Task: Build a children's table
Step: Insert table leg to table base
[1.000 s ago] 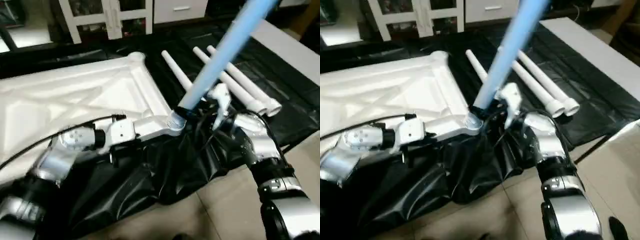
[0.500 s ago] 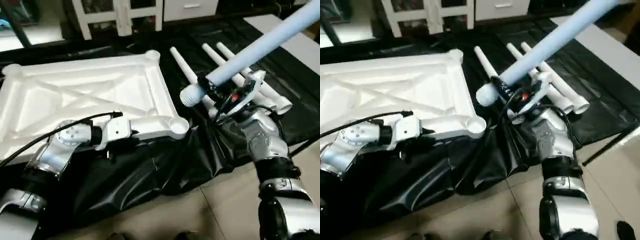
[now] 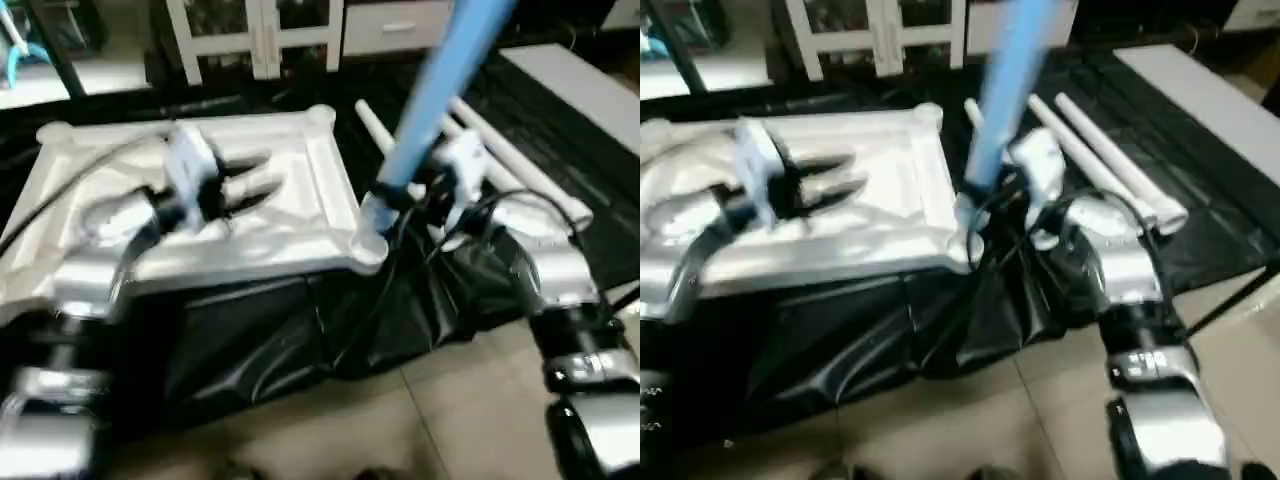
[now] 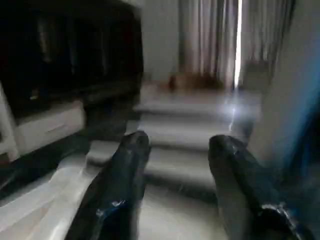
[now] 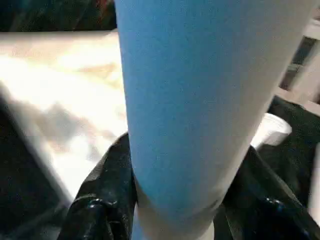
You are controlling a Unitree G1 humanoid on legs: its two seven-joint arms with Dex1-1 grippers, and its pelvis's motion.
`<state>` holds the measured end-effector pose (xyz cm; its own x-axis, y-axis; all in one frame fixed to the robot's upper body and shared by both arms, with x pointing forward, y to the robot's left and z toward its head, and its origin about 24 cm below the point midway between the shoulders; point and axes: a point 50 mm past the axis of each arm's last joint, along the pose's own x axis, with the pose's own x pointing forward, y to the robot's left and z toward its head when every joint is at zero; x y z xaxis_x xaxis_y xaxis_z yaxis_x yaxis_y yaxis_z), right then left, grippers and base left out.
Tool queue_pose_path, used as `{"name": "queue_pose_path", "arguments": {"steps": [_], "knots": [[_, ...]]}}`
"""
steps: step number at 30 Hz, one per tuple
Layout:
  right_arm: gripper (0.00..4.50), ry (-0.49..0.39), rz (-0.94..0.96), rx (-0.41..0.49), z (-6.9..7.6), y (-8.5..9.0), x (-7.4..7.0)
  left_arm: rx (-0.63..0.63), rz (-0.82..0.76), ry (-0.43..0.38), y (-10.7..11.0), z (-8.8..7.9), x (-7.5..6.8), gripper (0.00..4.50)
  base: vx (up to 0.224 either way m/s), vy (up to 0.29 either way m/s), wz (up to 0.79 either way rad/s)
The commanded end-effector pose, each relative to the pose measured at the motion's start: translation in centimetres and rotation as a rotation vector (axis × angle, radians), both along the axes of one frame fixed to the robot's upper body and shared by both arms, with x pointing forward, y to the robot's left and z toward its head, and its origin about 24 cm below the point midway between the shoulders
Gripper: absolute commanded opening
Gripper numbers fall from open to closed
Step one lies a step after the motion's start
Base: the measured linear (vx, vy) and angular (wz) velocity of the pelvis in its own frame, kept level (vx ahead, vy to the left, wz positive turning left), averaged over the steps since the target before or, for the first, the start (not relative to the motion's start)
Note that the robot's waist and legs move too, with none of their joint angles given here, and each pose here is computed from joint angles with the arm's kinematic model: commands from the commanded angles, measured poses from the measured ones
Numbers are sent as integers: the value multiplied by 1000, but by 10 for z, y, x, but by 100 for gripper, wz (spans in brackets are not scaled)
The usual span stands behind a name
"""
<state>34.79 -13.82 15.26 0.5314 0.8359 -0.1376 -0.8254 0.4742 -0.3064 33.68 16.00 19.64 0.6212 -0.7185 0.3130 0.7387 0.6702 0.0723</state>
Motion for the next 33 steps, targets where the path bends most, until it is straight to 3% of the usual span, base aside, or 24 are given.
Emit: {"name": "queue_pose_path", "arguments": {"steps": [1,5,12,16,23,27,33], "knots": [[184,27,40,-82,0,5,-7,-306,-88,-51,-14,46,-13,254,0,0,0],[184,40,39,-131,1,6,-8,-513,-183,-60,-25,64,-22,282,0,0,0],[184,41,9,-137,10,9,-9,-576,-312,1,-30,67,-36,348,0,0,0],[184,46,-7,-152,14,9,-10,-543,-355,41,-36,65,-45,370,0,0,0],[184,88,-38,-192,9,7,-10,-508,-374,40,-40,66,-48,440,0,0,0],[184,110,-46,-274,2,5,-12,-399,-267,38,-43,58,-40,450,0,0,0],[184,108,-47,-305,1,5,-14,-352,-189,49,-43,53,-32,450,0,0,0]]}}
